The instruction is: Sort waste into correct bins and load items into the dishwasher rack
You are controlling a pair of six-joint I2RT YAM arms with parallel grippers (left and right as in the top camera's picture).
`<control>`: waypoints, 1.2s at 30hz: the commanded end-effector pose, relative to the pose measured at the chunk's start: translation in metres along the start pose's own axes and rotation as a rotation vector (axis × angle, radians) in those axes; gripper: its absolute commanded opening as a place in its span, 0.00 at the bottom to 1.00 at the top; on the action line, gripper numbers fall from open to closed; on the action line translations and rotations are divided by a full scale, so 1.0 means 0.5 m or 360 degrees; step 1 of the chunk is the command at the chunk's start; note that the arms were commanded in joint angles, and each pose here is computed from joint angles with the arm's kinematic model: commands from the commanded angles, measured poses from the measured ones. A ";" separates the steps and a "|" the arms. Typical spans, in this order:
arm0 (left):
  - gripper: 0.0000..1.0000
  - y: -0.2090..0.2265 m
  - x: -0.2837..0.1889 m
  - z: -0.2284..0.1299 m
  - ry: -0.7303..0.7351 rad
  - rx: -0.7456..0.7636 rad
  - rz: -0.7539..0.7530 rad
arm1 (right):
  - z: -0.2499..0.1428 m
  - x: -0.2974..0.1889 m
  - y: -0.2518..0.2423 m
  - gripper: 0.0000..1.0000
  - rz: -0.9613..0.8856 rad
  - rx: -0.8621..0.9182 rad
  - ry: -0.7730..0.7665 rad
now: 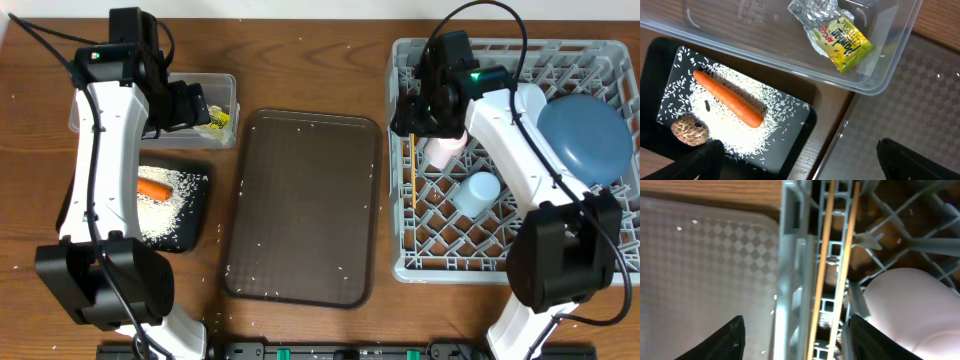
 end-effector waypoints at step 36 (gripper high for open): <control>0.98 0.000 0.009 -0.004 0.0032 -0.0011 -0.0006 | -0.117 -0.459 0.014 0.99 -0.0474 -0.0343 -0.0904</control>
Point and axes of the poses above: each gripper's point midway between its finger pads, its own x axis out along the fingers, its own y axis along the line the jaws close on, z = x × y, the point moved 6 cm from there along -x, back along the fingers, and after that the axes turned 14 degrees about -x, right-handed, at the moved point
